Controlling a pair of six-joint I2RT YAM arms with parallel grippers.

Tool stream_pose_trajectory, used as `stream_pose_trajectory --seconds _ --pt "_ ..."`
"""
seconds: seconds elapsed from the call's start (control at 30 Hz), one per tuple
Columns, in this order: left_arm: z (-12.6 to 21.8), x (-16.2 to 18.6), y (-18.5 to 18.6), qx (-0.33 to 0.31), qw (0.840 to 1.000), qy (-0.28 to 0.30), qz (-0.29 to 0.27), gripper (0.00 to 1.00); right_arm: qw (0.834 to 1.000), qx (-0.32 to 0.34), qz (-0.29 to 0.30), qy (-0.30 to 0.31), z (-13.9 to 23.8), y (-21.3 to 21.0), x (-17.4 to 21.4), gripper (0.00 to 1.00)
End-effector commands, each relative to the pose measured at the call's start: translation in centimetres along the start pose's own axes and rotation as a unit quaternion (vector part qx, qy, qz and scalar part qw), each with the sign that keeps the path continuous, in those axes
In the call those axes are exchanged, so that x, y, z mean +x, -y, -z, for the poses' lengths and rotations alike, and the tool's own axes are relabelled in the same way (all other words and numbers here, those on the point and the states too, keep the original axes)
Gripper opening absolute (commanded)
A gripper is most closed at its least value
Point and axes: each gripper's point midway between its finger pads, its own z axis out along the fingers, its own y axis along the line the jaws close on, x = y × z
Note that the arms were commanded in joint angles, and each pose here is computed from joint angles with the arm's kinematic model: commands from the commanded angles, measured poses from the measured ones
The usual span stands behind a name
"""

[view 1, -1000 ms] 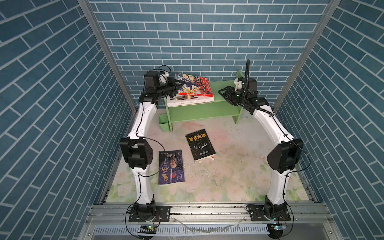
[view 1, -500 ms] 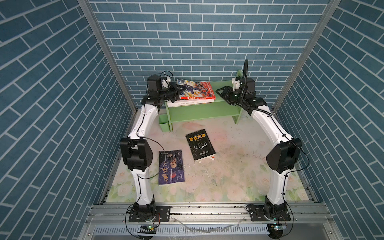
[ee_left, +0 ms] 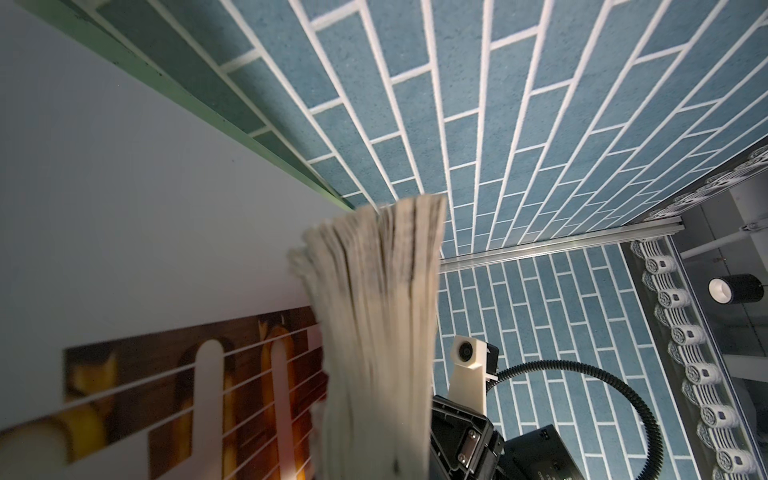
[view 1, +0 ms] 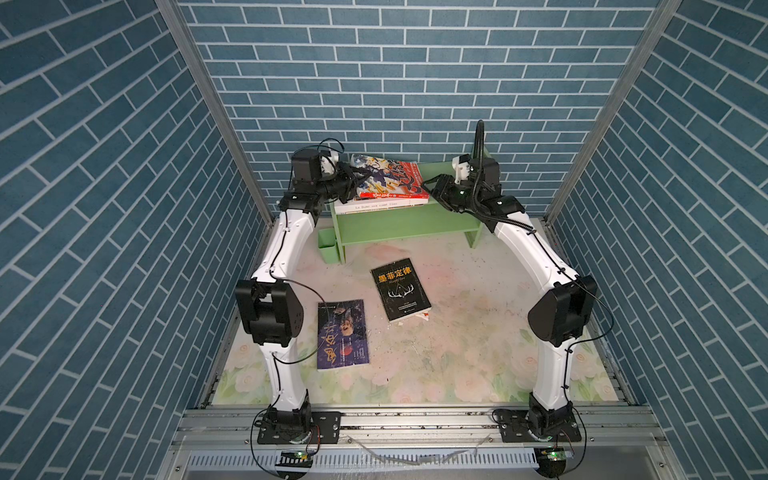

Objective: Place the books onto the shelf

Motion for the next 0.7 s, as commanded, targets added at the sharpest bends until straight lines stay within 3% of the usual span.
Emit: stream_pose_trajectory --seconds 0.0,0.67 --pt "0.8 -0.5 2.9 0.034 0.998 0.018 -0.043 0.15 1.0 -0.016 0.025 0.009 0.1 -1.2 -0.6 0.54" --pt "-0.1 -1.5 1.6 0.026 0.999 0.032 -0.032 0.14 1.0 -0.002 0.024 0.004 -0.3 -0.4 -0.4 0.54"
